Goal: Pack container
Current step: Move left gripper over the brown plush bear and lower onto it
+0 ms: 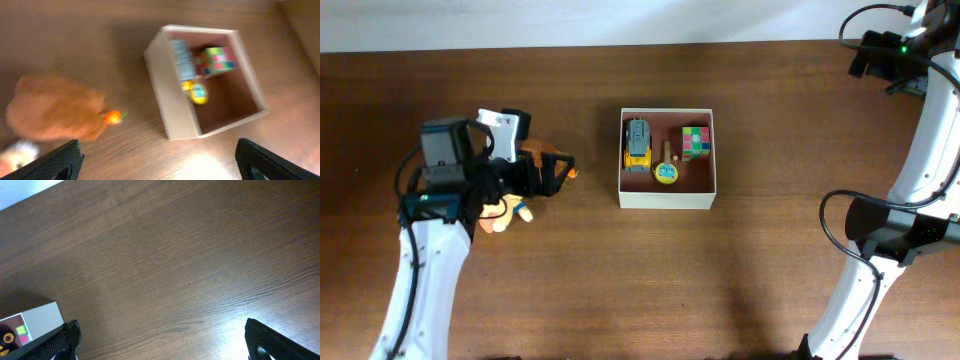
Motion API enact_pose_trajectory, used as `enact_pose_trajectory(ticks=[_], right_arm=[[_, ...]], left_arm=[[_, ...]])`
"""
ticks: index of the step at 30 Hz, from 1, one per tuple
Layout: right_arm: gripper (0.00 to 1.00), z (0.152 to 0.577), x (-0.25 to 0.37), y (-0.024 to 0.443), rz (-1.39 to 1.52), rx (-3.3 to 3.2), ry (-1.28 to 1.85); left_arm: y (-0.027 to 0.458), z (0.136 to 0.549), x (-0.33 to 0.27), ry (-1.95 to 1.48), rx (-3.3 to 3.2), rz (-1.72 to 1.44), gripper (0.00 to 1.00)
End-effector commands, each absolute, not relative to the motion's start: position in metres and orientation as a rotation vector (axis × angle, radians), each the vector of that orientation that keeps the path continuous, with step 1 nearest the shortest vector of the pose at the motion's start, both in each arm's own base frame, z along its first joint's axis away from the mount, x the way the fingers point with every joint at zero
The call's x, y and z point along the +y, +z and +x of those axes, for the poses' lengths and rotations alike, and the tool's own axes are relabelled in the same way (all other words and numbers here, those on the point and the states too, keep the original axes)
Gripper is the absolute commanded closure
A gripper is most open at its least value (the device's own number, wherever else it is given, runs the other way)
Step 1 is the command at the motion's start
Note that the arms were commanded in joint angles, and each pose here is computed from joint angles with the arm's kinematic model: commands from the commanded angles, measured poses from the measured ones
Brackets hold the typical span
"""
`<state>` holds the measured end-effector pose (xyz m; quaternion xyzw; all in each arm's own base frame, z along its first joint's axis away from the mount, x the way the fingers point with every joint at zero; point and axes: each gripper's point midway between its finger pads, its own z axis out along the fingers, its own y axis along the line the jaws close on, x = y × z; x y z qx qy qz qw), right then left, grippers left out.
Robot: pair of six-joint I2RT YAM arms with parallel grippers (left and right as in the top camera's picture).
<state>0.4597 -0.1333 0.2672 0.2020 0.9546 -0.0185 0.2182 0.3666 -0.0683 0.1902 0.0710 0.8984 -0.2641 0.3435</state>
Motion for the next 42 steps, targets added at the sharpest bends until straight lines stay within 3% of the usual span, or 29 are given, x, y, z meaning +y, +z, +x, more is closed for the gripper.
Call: enact_pose_trajectory(ticks=[1, 7, 16, 29, 36, 42], right_arm=[[0.01, 0.459, -0.133, 0.269, 0.571, 2.639, -0.044], [0.01, 0.459, -0.133, 0.269, 0.571, 2.639, -0.044], [0.01, 0.459, -0.133, 0.269, 0.571, 2.639, -0.044], [0.01, 0.459, -0.133, 0.269, 0.571, 2.639, -0.044], [0.01, 0.459, -0.133, 0.269, 0.571, 2.639, -0.044], [0.01, 0.459, -0.133, 0.269, 0.571, 2.639, -0.044]], left_arm=[[0.159, 0.385, -0.041, -0.568, 2.446, -0.076, 0.01], [0.131, 0.4, -0.021, -0.447, 2.496, -0.201, 0.01], [0.145, 0.433, -0.009, -0.205, 2.362, -0.007, 0.01], [0.089, 0.448, -0.013, -0.101, 2.453, 0.025, 0.0], [0.088, 0.447, -0.013, -0.101, 2.456, 0.024, 0.16], [0.084, 0.447, -0.013, -0.102, 2.463, 0.024, 0.15]])
